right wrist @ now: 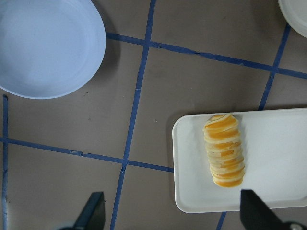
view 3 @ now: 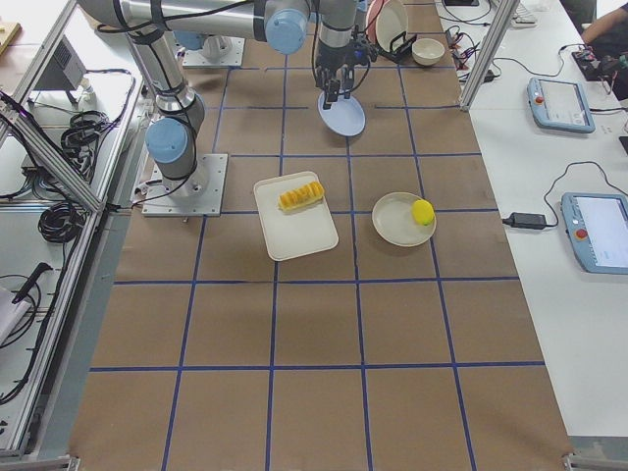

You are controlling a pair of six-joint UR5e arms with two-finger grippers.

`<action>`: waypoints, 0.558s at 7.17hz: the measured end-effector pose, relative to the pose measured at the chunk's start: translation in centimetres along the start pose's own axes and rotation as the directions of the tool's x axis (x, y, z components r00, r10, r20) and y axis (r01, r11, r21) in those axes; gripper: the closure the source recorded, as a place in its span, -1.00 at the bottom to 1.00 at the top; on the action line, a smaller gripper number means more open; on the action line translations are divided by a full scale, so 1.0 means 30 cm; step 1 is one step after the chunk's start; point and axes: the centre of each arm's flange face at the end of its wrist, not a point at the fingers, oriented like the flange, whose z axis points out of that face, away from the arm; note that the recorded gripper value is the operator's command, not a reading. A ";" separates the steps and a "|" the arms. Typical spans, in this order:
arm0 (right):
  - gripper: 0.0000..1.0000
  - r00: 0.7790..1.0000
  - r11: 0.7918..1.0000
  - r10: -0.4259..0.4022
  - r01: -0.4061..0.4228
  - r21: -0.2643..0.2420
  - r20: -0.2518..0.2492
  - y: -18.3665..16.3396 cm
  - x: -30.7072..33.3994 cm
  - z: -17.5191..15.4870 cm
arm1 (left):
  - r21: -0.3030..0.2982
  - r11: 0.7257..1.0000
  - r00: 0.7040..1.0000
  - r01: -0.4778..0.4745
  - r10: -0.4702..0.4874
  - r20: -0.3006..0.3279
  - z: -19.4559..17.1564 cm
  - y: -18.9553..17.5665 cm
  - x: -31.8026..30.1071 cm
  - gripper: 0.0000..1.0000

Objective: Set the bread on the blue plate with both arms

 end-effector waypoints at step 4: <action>-0.96 0.994 0.995 -0.104 0.104 -0.002 0.045 0.033 0.200 0.234 | 0.079 0.993 0.996 0.090 -0.091 0.006 -0.287 -0.043 -0.100 -0.99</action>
